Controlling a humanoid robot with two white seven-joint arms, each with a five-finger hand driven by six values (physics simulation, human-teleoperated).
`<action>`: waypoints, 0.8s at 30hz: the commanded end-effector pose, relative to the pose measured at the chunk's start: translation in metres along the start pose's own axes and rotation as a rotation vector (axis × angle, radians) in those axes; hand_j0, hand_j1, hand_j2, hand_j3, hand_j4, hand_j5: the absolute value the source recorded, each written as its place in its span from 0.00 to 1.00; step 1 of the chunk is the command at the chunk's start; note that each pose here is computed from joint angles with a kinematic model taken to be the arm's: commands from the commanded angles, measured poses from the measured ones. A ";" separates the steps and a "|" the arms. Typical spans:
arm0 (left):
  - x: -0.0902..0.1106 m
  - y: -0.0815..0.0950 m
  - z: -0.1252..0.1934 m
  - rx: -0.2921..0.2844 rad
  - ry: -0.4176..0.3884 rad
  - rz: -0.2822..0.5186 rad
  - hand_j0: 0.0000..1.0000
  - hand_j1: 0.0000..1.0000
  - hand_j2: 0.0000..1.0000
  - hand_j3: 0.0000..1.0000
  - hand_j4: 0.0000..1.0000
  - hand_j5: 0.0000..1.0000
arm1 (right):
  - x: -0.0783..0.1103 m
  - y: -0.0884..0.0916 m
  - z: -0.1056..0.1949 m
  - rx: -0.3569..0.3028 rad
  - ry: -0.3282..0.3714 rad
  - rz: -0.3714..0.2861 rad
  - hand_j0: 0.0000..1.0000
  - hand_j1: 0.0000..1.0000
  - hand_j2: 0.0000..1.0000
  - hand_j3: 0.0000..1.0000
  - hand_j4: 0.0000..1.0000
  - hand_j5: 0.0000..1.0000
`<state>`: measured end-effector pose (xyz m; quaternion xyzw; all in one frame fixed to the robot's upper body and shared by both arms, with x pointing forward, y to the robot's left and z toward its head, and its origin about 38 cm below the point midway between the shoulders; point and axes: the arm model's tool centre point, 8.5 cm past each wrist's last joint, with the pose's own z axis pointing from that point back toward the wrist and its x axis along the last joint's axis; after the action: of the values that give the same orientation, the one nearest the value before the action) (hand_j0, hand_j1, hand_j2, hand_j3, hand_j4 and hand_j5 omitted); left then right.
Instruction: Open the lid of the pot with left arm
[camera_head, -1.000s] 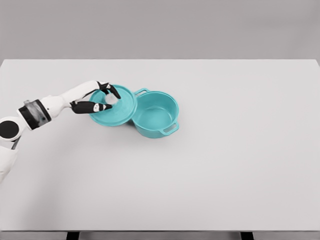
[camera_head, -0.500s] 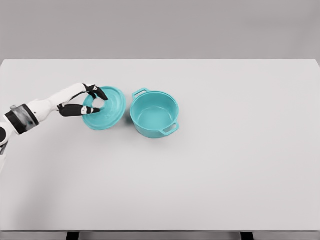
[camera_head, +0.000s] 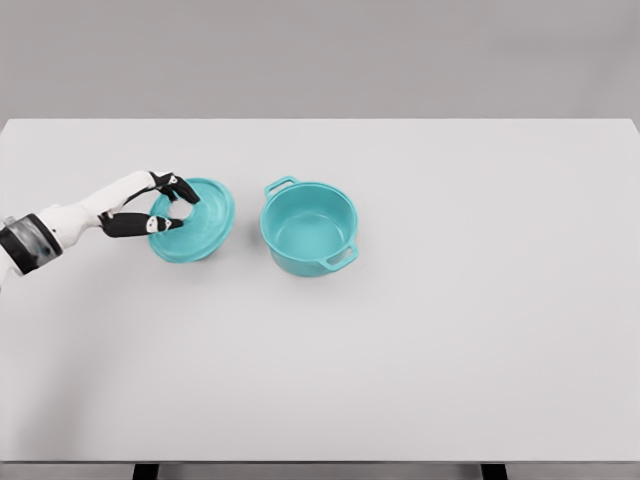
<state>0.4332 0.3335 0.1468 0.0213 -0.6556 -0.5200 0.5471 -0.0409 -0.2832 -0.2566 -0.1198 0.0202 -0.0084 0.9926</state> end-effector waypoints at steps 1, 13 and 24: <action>-0.003 0.001 0.002 0.002 0.009 0.006 0.58 0.58 0.58 0.58 0.58 0.58 | 0.000 0.000 0.000 0.000 0.000 0.000 1.00 1.00 1.00 1.00 1.00 1.00; -0.009 -0.002 0.006 -0.006 0.028 0.010 0.82 0.82 0.82 0.82 0.82 0.82 | 0.000 0.000 0.000 0.000 0.000 0.000 1.00 1.00 1.00 1.00 1.00 1.00; -0.023 0.023 0.056 0.063 0.087 -0.011 1.00 1.00 1.00 1.00 1.00 1.00 | 0.000 0.000 0.000 0.000 0.000 0.000 1.00 1.00 1.00 1.00 1.00 1.00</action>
<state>0.4117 0.3829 0.1394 0.0508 -0.6327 -0.5152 0.5760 -0.0409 -0.2832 -0.2566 -0.1198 0.0202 -0.0084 0.9926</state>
